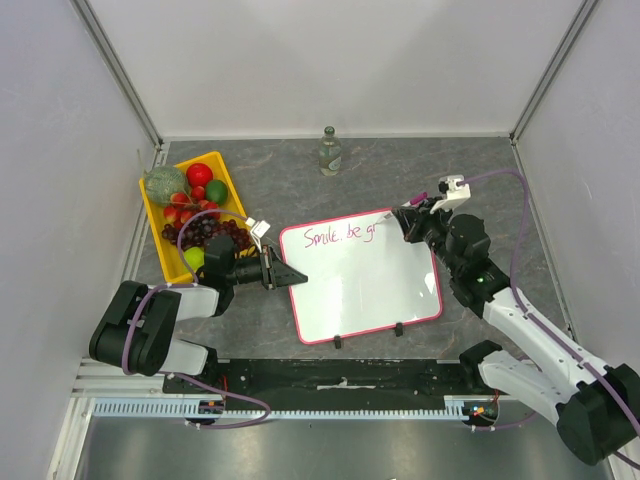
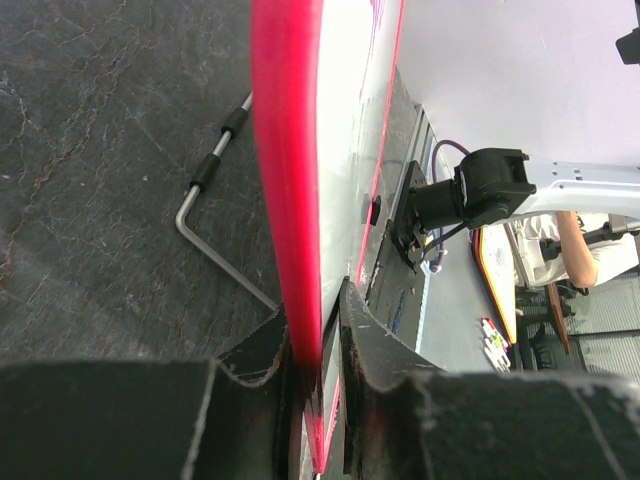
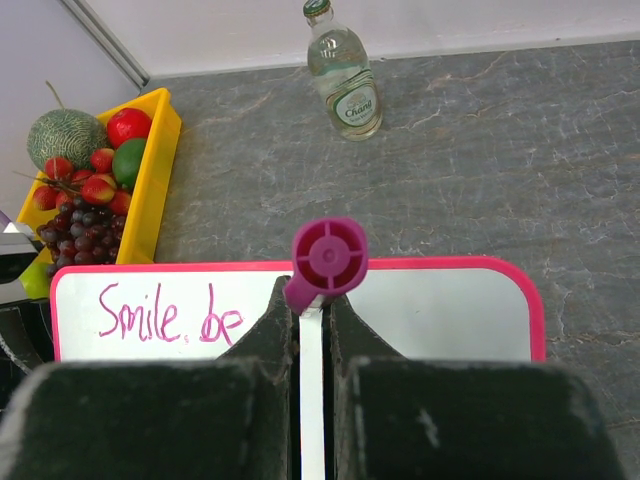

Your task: Write a sentence on the whiteboard

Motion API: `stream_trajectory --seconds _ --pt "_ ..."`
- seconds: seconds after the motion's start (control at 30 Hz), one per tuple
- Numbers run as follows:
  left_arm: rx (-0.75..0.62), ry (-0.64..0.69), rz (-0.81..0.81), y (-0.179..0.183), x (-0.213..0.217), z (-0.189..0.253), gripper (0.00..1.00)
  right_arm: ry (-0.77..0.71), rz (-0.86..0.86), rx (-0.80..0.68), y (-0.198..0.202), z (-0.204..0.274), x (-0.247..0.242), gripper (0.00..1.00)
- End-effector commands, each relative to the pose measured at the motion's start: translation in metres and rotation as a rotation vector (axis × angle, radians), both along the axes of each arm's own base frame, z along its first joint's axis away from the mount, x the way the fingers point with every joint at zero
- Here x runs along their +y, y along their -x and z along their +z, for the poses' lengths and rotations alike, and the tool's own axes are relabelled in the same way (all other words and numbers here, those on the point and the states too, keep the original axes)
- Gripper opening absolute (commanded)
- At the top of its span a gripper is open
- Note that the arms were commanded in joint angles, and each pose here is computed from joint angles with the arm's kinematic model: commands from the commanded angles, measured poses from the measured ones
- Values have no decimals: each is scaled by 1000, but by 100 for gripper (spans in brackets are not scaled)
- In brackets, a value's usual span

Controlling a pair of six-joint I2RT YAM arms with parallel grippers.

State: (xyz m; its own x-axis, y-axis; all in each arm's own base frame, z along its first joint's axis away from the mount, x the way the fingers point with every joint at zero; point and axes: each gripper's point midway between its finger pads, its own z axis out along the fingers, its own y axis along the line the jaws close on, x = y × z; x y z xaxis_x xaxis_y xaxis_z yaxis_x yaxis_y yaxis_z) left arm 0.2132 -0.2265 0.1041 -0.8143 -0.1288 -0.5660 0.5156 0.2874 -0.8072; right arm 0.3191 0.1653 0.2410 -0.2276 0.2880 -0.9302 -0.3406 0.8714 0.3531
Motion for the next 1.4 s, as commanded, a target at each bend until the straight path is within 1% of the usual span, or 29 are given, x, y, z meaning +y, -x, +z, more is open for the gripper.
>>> stream_trajectory --seconds 0.0,0.27,0.6,1.07,1.37 --pt "-46 -60 12 1 3 -18 2 12 -21 -14 1 3 -7 0" --pt "-47 -61 11 1 3 -18 2 -7 -6 -16 5 5 -5 0" --pt "-46 -60 12 1 3 -18 2 -64 -31 -90 10 41 -12 0" --pt "-46 -61 11 1 3 -18 2 -10 -82 -37 -4 10 -18 0" --pt "-44 -61 10 1 3 -18 2 -3 -61 -16 -4 0 -15 0"
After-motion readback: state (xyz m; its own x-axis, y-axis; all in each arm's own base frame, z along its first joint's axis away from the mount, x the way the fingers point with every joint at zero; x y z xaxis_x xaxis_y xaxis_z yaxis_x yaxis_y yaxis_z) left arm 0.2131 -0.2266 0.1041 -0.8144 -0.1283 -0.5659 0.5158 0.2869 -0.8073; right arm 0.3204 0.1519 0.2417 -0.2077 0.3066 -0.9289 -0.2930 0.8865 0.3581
